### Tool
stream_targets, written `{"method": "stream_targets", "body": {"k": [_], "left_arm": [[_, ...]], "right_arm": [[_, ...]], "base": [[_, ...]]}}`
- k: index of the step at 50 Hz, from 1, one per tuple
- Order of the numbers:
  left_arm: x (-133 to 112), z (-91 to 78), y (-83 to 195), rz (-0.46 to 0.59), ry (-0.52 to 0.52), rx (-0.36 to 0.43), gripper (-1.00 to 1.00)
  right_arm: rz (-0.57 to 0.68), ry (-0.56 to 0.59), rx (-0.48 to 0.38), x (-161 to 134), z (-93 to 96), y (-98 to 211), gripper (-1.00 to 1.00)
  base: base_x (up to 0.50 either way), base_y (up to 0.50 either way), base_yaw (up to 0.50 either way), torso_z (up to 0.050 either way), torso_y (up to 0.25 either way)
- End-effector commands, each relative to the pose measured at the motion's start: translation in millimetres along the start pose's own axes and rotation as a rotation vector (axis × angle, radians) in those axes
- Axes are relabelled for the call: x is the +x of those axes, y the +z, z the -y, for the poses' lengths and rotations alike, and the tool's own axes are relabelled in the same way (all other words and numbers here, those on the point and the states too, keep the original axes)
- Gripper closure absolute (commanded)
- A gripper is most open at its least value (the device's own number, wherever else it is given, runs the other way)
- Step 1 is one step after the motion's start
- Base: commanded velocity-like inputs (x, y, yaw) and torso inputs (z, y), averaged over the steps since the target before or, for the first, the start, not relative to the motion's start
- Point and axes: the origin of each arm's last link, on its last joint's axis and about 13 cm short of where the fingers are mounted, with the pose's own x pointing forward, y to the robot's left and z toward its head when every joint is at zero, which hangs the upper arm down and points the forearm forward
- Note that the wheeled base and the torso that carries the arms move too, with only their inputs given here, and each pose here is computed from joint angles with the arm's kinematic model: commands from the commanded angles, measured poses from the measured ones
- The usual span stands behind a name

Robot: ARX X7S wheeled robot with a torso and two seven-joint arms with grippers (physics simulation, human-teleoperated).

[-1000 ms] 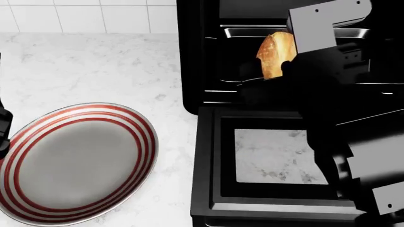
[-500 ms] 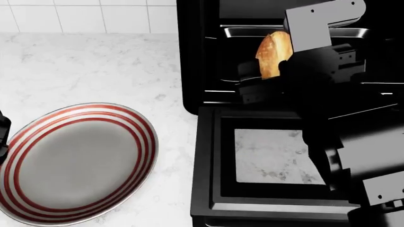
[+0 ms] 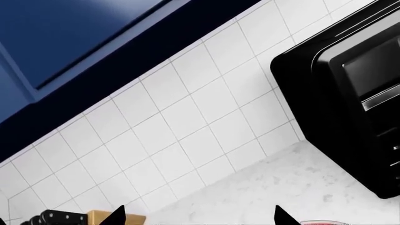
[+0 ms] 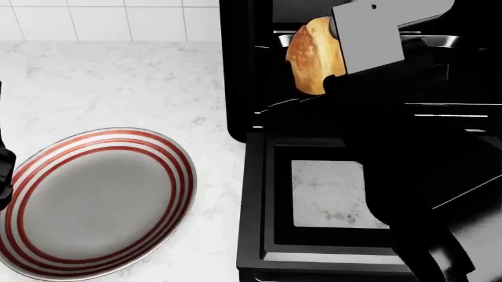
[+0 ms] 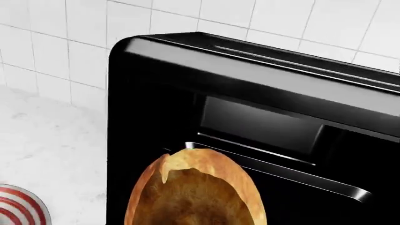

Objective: Pick the bread from the tray and place it on the plate on the counter.

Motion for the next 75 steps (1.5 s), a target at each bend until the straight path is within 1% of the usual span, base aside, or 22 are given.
{"method": "stream_targets", "body": {"k": [1, 8, 18, 24, 31, 44, 47, 50, 51, 53, 56, 63, 65, 69, 72, 75], "left_arm": [[1, 0.1, 1, 0.017, -0.015, -0.057, -1.00], [-2, -1.4, -1, 0.018, -0.012, -0.069, -1.00], [-6, -3.4, -4, 0.014, 0.000, -0.079, -1.00], [-8, -4.0, -5, 0.011, 0.005, -0.083, -1.00], [-11, -5.3, -5, 0.013, 0.011, -0.086, -1.00], [-17, -10.3, -4, 0.015, 0.024, -0.091, -1.00], [-17, -10.5, -5, 0.014, 0.024, -0.092, -1.00], [-17, -10.6, -5, 0.018, 0.025, -0.087, -1.00], [-17, -10.1, -7, -0.005, 0.036, -0.054, -1.00], [-18, -10.1, -6, 0.006, 0.027, -0.068, -1.00], [-20, -10.5, -7, 0.005, 0.025, -0.063, -1.00], [-23, -10.3, -7, 0.008, 0.020, -0.065, -1.00], [-24, -9.9, -8, 0.006, 0.018, -0.063, -1.00], [-24, -8.9, -11, -0.009, 0.009, -0.061, -1.00], [-25, -9.7, -13, -0.008, 0.008, -0.063, -1.00], [-26, -10.6, -13, -0.005, 0.011, -0.067, -1.00]], "right_arm": [[0.092, 0.063, -0.050, -35, -17.9, 3, 1.00], [0.116, 0.127, -0.065, -49, -29.3, -1, 1.00], [0.149, 0.190, -0.078, -56, -45.0, 2, 1.00], [0.173, 0.230, -0.109, -63, -56.2, 6, 1.00], [0.175, 0.292, -0.140, -62, -68.6, 11, 1.00], [0.123, 0.395, -0.171, -34, -86.5, 22, 1.00], [0.111, 0.402, -0.192, -29, -88.1, 25, 1.00], [0.094, 0.413, -0.185, -20, -88.3, 30, 1.00], [0.085, 0.416, -0.184, -16, -89.2, 30, 1.00], [0.069, 0.427, -0.187, -10, -91.1, 32, 1.00], [0.049, 0.442, -0.199, -4, -95.5, 32, 1.00], [0.024, 0.465, -0.190, 8, -100.8, 34, 1.00], [0.009, 0.467, -0.197, 13, -102.1, 33, 1.00], [-0.023, 0.484, -0.185, 24, -104.7, 35, 1.00], [-0.042, 0.493, -0.203, 33, -110.4, 33, 1.00], [-0.051, 0.500, -0.201, 38, -113.4, 34, 1.00]], "base": [[0.00, 0.00, 0.00, 0.000, 0.000], [0.00, 0.00, 0.00, 0.000, 0.000], [0.00, 0.00, 0.00, 0.000, 0.000], [0.00, 0.00, 0.00, 0.000, 0.000], [0.00, 0.00, 0.00, 0.000, 0.000], [0.00, 0.00, 0.00, 0.000, 0.000], [0.00, 0.00, 0.00, 0.000, 0.000], [0.00, 0.00, 0.00, 0.000, 0.000], [0.00, 0.00, 0.00, 0.000, 0.000], [0.00, 0.00, 0.00, 0.000, 0.000], [0.00, 0.00, 0.00, 0.000, 0.000], [0.00, 0.00, 0.00, 0.000, 0.000], [0.00, 0.00, 0.00, 0.000, 0.000], [0.00, 0.00, 0.00, 0.000, 0.000], [0.00, 0.00, 0.00, 0.000, 0.000], [0.00, 0.00, 0.00, 0.000, 0.000]]}}
